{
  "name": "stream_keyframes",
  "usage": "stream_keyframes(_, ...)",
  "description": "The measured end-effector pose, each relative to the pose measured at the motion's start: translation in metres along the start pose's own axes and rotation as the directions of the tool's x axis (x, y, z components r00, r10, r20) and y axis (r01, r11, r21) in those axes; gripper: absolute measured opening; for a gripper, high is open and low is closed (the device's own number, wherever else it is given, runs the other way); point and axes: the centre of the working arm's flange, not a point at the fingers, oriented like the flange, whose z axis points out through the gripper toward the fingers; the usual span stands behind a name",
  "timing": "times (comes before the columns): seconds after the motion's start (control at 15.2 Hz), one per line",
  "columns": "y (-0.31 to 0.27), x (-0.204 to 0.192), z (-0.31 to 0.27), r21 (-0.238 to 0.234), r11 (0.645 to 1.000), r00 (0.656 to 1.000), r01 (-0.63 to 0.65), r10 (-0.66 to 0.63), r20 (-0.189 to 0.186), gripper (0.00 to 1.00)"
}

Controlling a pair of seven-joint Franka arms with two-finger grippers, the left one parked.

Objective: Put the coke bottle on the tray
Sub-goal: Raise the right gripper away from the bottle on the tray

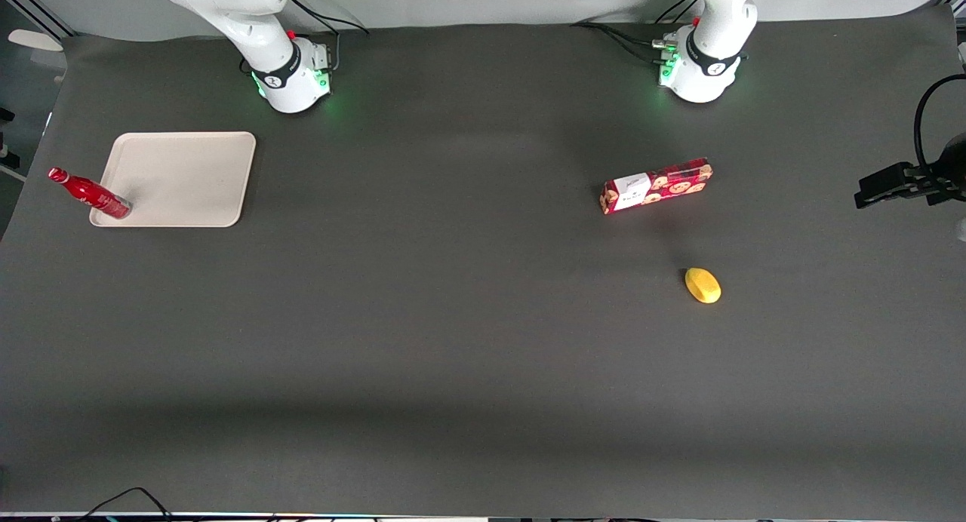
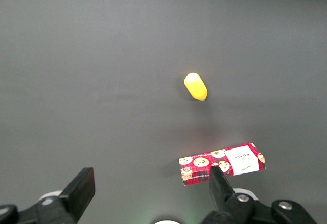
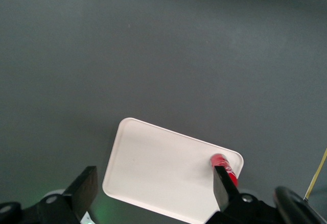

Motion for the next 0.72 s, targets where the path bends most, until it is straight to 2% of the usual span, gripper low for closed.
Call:
stream_keyframes(0.13, -0.040, 0.021, -0.013, -0.016, 1.000, 1.000, -0.013, 0.013, -0.012, 1.00)
stream_keyframes(0.59, -0.194, 0.082, -0.025, -0.059, 0.993, 0.995, -0.100, 0.100, -0.006, 1.00)
stream_keyframes(0.72, -0.220, 0.090, -0.024, -0.069, 0.992, 0.995, -0.103, 0.103, -0.005, 1.00)
